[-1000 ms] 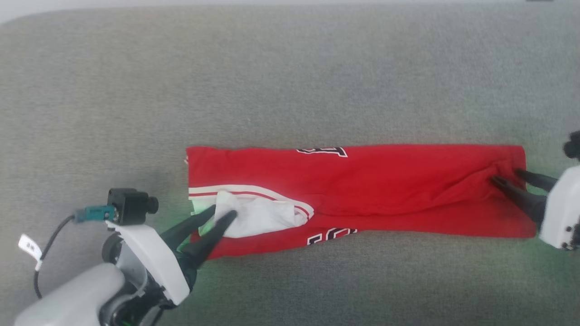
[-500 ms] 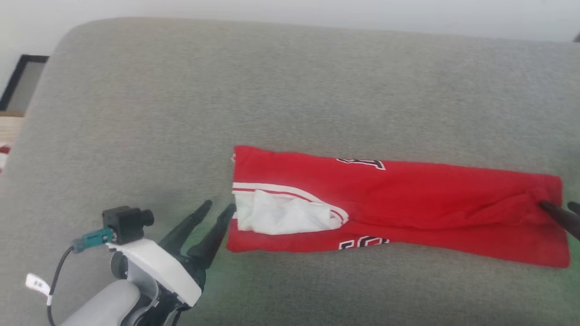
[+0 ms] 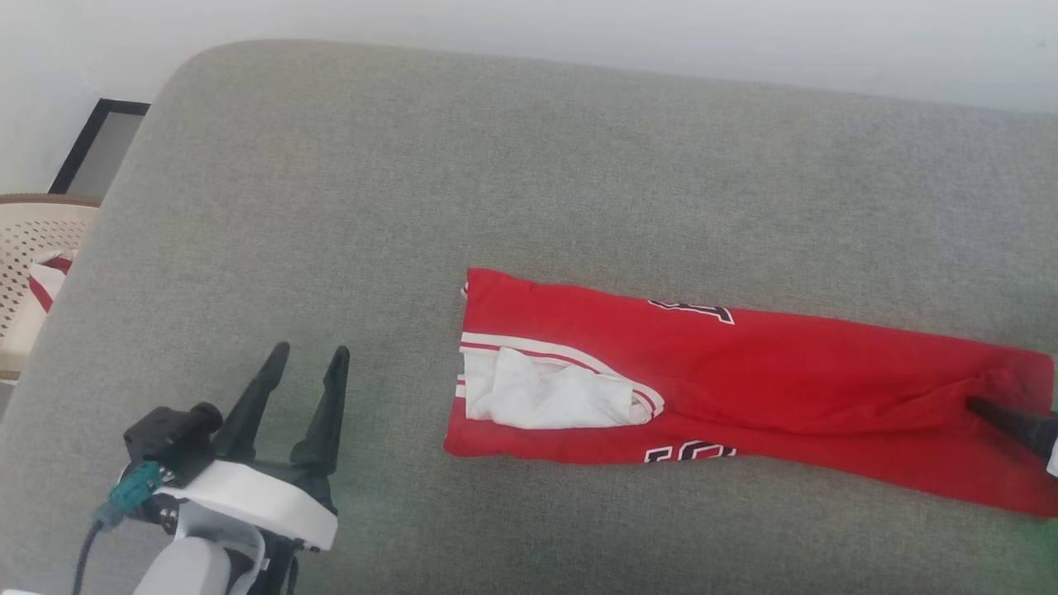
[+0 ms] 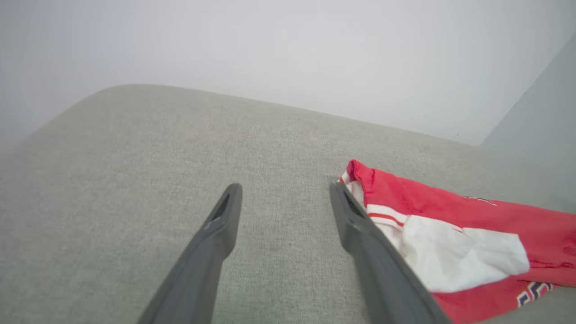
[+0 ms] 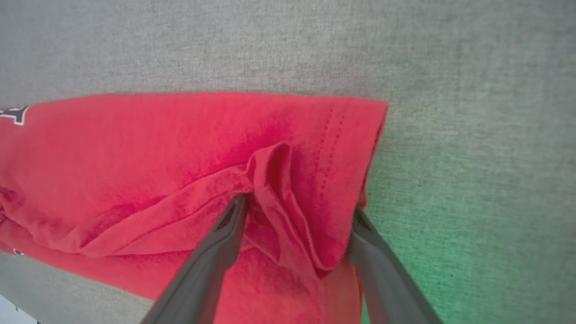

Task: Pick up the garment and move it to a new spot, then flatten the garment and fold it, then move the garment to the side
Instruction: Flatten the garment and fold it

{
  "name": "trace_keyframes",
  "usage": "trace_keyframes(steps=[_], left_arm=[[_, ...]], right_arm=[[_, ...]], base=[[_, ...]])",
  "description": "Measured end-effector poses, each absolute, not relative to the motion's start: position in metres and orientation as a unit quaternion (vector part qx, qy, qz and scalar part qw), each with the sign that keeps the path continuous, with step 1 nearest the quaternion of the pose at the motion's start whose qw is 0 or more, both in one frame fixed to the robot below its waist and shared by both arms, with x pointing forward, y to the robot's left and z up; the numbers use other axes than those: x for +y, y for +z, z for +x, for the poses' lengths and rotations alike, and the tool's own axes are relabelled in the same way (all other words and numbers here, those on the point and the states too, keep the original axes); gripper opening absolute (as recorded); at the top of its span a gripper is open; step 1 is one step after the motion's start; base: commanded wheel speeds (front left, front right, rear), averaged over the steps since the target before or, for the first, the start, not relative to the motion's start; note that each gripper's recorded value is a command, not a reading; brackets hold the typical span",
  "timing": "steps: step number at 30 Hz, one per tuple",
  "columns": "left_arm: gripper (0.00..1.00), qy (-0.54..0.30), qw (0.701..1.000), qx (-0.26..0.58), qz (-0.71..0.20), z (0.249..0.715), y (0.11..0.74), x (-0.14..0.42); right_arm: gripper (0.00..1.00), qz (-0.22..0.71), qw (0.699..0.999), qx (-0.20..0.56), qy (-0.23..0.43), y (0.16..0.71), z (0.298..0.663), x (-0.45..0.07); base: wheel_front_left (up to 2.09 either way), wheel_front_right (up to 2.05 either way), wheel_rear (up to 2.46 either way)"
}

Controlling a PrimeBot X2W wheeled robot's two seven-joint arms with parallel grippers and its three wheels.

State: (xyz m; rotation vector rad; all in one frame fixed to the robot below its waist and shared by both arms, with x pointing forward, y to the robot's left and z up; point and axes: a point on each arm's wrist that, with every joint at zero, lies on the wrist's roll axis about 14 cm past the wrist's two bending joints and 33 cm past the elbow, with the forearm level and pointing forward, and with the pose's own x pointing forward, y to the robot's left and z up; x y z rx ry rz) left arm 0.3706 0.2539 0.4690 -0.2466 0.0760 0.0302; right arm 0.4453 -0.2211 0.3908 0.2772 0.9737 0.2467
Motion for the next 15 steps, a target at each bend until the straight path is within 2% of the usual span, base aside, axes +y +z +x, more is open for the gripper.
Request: trace_keyframes(steps=[6,14,15], left_arm=[[1.00,0.018,0.997,0.011,-0.069,0.372,0.480,0.249],[1.00,0.029,0.997,0.026,-0.067,0.373,0.465,0.241],[1.00,0.026,0.997,0.028,-0.068,0.373,0.464,0.239]], right_arm=[[1.00,0.144,0.867,0.467,0.097,0.391,0.449,-0.231],[1.00,0.138,0.867,0.473,0.072,0.384,0.448,-0.239],[0.82,0.140,0.866,0.474,0.073,0.382,0.449,-0.235]], base=[[0.00,0.00,0.00],[0.00,0.00,0.00],[0.00,0.00,0.00]])
